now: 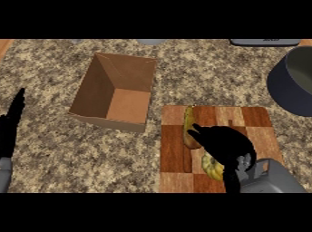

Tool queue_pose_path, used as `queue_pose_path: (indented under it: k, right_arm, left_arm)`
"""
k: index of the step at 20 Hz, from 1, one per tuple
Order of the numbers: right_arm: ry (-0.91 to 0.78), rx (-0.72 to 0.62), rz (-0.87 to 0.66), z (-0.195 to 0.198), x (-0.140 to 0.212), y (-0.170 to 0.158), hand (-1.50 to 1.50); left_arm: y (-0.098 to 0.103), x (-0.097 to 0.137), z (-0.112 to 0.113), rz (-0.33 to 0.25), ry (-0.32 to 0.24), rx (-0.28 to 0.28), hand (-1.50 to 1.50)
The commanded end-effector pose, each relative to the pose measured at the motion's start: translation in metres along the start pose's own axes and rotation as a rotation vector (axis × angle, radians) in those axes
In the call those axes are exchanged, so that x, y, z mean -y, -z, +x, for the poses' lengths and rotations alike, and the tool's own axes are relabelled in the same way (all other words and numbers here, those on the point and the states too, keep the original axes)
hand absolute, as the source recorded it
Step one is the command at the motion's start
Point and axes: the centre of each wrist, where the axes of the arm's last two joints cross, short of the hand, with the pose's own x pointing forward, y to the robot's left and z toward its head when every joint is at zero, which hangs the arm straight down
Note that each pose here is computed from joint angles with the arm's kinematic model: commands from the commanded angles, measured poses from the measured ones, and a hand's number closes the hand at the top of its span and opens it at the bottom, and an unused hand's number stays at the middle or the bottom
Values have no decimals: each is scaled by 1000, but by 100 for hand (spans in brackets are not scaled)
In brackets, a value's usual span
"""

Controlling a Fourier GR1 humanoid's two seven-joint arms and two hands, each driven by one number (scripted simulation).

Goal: Pick the squash from the cutting board and place it in the cardboard box

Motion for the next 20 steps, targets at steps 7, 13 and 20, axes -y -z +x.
queue_pose_path:
  k: [7, 13, 20]
  right_arm:
    - [-89, -148, 111, 22, -26, 12, -150]
    - [-90, -187, 108, -2, -43, 21, -150]
    - [-202, -147, -136, -4, -52, 40, 150]
  left_arm:
    - [3, -8, 0, -13, 4, 6, 0]
    - [-1, -15, 5, -13, -1, 8, 0]
    - [-14, -10, 1, -3, 1, 11, 0]
